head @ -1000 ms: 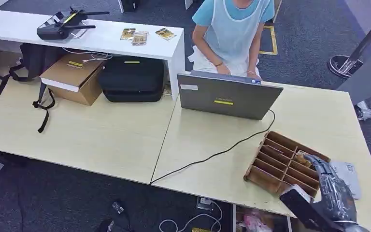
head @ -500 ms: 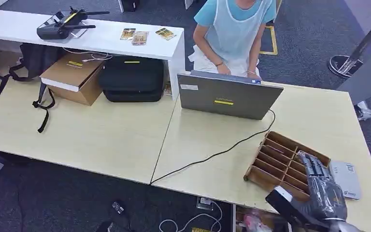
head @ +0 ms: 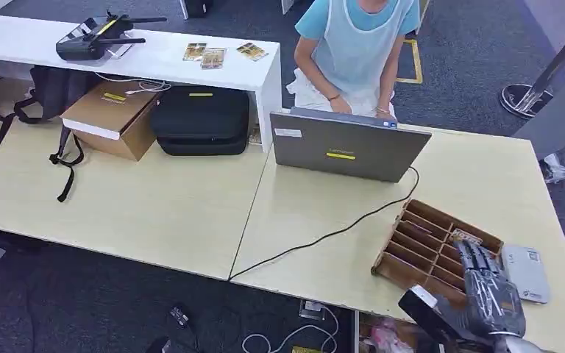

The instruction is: Pass the card to the sensor for recognition and then transmit it.

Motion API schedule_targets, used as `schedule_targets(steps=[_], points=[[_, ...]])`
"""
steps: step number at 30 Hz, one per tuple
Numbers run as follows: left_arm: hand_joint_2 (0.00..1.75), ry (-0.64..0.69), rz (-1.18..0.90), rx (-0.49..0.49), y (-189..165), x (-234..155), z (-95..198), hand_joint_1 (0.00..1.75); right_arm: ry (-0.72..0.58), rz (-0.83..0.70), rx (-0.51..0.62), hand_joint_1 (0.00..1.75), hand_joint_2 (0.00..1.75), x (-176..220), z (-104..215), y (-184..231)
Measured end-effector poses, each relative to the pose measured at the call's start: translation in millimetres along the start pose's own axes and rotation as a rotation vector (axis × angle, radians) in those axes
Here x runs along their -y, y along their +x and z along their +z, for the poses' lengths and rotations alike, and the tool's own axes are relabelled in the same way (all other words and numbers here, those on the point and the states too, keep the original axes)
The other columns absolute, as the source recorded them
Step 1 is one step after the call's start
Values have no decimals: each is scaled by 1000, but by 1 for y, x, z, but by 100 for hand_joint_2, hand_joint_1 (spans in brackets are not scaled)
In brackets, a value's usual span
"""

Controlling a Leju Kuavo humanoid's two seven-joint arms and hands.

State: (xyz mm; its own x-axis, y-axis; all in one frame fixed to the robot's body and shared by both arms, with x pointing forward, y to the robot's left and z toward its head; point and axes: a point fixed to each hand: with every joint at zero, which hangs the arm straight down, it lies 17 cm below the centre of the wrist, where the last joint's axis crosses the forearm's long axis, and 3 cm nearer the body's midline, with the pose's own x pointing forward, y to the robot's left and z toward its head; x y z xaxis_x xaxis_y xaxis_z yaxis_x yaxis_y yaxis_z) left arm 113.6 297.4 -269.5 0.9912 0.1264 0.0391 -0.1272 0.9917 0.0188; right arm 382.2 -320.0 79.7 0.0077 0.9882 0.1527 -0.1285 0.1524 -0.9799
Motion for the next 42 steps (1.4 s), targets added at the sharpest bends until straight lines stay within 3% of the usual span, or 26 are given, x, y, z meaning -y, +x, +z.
schedule_targets(steps=[8, 15, 20, 27, 34, 41, 42], points=[[0, 6, -10, 1, 1, 0, 0, 0, 1, 64, -12, 51, 175, -3, 1, 0], [0, 14, -36, 5, 3, -2, 0, 0, 15, 75, -26, 51, 175, -9, 5, -2], [0, 18, -46, 15, 9, -2, 1, 0, 32, 84, -42, 49, 175, -17, 11, -6], [0, 18, -57, 30, 17, 2, 3, 0, 41, 83, -46, 33, 175, -20, 14, -6], [0, 17, -75, 46, 26, 8, 5, 0, 49, 85, -42, 33, 175, -25, 11, -6], [0, 16, -79, 59, 34, 11, 6, 0, 48, 76, -46, 42, 175, -27, 0, -1], [0, 16, -82, 60, 35, 11, 6, 0, 50, 75, -46, 52, 175, -28, -1, 0]])
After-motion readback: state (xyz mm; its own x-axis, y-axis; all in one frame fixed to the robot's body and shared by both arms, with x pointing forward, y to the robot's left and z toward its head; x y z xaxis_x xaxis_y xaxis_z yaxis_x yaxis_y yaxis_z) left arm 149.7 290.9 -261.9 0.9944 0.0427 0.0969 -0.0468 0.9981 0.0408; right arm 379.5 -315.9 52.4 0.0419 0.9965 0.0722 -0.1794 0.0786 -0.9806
